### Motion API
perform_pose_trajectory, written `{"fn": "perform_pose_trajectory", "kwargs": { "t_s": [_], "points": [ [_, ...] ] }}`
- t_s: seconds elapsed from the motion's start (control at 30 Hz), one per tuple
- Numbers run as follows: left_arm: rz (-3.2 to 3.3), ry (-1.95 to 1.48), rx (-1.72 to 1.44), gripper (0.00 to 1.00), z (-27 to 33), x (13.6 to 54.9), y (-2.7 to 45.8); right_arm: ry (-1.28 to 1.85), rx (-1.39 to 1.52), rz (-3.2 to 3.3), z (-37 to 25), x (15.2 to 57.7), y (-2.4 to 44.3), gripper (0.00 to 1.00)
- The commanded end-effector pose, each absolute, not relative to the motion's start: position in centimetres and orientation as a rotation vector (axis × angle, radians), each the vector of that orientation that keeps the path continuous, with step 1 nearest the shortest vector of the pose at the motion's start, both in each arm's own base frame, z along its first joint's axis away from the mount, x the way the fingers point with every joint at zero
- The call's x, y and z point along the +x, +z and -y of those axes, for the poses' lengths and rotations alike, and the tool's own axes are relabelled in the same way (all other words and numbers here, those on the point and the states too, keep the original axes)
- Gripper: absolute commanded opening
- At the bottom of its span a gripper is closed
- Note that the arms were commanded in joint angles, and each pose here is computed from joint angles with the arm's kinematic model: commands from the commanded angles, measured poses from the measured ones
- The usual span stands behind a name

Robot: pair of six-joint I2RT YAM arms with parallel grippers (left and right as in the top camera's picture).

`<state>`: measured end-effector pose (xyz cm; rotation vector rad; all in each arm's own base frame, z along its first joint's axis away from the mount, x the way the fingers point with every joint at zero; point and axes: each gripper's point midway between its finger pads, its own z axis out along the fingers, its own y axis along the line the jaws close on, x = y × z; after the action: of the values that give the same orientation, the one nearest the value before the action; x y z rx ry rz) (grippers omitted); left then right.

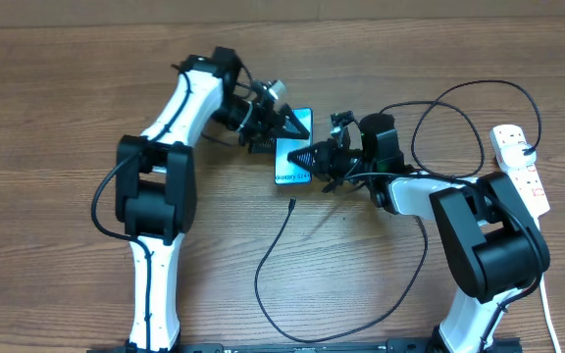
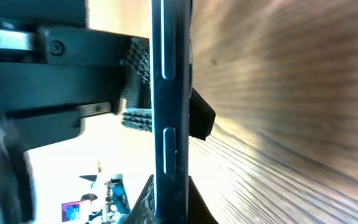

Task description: Plug charger to phone and switch on socket

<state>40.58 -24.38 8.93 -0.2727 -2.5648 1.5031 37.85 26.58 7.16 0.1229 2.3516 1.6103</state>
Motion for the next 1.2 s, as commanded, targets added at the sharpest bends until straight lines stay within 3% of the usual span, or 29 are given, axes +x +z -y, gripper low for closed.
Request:
{"fn": "perform_pose_trajectory", "kwargs": {
  "t_s": [0.0, 0.13, 0.37, 0.53, 0.87, 1.17],
  "points": [
    [2.297, 1.977, -0.411, 0.72, 27.1, 39.7, 16.9, 1.753, 0.108, -2.303, -28.2, 37.6, 10.3, 0.04],
    [2.195, 2.127, -0.436, 0.58, 27.2, 40.0, 18.8, 1.842, 0.132, -2.243, -28.7, 37.8, 12.3, 0.04],
    [2.136, 2.205, -0.454, 0.47, 27.3, 40.2, 19.9, 1.909, 0.068, -2.242, -29.2, 36.8, 13.0, 0.04],
    [2.141, 2.216, -0.478, 0.29, 27.4, 40.3, 19.9, 1.926, 0.153, -2.289, -29.1, 36.7, 12.5, 0.04],
    [2.146, 2.224, -0.493, 0.27, 27.3, 40.5, 19.9, 1.939, 0.13, -2.308, -29.9, 35.9, 12.4, 0.04],
    [2.145, 2.221, -0.487, 0.08, 27.4, 41.1, 19.9, 1.957, 0.092, -2.315, -30.3, 35.4, 12.5, 0.04]
  ]
}}
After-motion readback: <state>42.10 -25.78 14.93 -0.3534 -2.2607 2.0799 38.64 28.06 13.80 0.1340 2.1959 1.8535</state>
